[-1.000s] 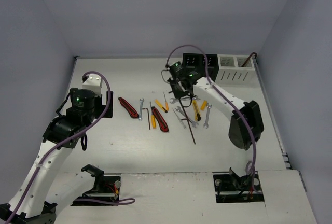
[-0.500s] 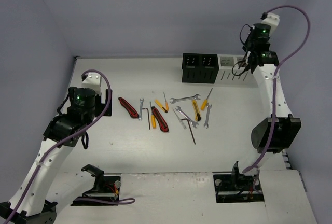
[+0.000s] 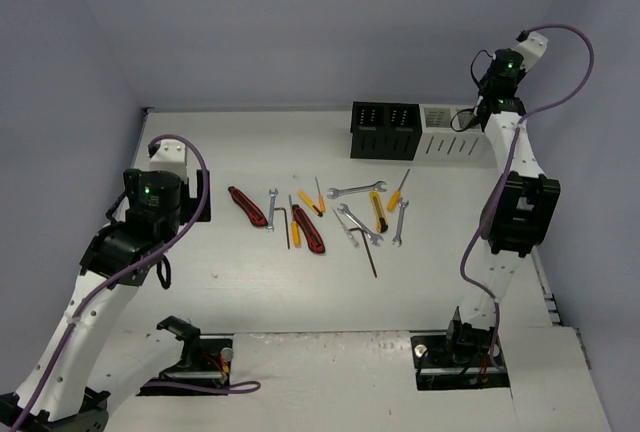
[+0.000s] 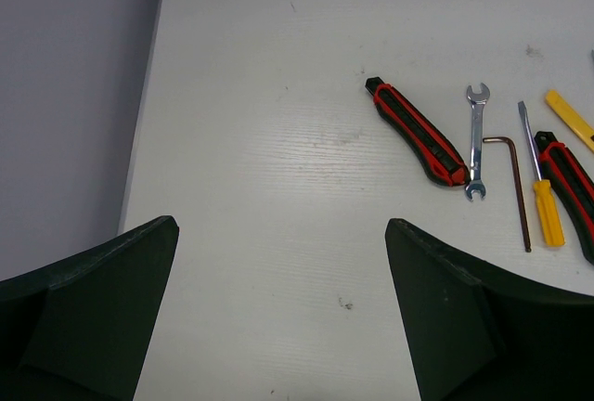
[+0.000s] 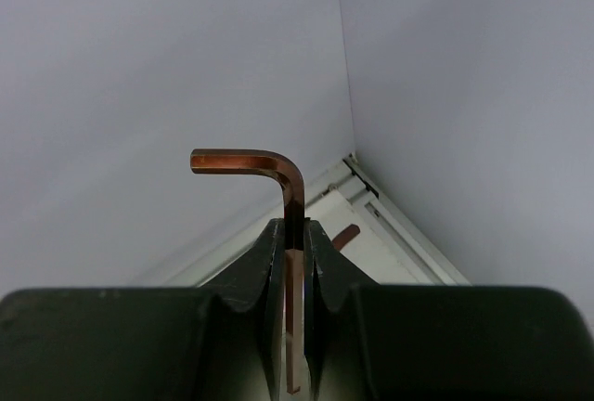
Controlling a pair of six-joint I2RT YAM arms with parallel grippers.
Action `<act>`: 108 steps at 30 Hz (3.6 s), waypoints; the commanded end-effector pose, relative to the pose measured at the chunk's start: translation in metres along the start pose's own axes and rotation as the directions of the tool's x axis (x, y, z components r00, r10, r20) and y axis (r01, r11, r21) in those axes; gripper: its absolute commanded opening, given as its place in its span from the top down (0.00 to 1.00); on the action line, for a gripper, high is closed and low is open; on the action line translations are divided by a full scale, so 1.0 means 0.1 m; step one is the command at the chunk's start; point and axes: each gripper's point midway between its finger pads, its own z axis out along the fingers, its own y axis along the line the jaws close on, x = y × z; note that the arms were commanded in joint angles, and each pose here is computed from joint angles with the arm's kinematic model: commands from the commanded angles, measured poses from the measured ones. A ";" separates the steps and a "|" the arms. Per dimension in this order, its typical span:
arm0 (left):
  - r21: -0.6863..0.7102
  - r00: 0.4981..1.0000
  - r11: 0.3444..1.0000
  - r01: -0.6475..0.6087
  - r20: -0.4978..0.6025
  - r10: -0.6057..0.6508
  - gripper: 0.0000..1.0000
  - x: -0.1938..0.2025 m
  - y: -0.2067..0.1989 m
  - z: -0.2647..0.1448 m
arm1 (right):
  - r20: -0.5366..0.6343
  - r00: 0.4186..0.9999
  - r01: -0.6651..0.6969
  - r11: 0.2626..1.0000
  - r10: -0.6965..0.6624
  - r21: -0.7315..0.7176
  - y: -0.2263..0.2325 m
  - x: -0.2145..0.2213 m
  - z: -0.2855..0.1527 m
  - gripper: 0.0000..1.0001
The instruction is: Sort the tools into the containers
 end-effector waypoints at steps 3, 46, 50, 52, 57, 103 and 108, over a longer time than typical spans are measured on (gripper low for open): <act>-0.045 0.999 0.998 0.044 0.028 -0.043 0.09 -0.08 0.05 0.03 | 0.165 0.974 -0.148 0.988 0.154 -0.050 0.06 -0.45 0.22 1.00; 0.026 0.991 0.997 0.077 0.109 -0.080 0.09 -0.41 0.02 -0.17 | -0.419 0.881 0.041 0.919 -0.218 -0.391 0.77 0.98 -2.09 0.54; 0.043 0.991 0.996 0.082 0.107 -0.086 0.09 -0.43 -0.02 -0.17 | -0.534 0.778 0.044 0.877 -0.331 -0.479 0.78 1.63 -2.76 0.54; 0.059 0.991 0.995 0.081 0.101 -0.086 0.09 -0.42 -0.05 -0.16 | -0.583 0.711 0.062 0.861 -0.393 -0.505 0.71 1.96 -3.06 0.55; 0.074 0.992 0.993 0.088 0.088 -0.094 0.09 -0.40 -0.10 -0.14 | -0.641 0.581 0.095 0.824 -0.501 -0.558 0.62 2.49 -3.55 0.57; 0.070 0.994 0.995 0.076 0.076 -0.082 0.09 -0.25 -0.07 -0.15 | -0.699 0.244 0.277 0.739 -0.672 -0.614 0.33 3.82 -4.13 1.00; 0.070 0.994 0.995 0.072 0.079 -0.078 0.09 -0.25 -0.06 -0.15 | -0.670 0.330 0.282 0.747 -0.665 -0.602 0.51 3.55 -4.03 1.00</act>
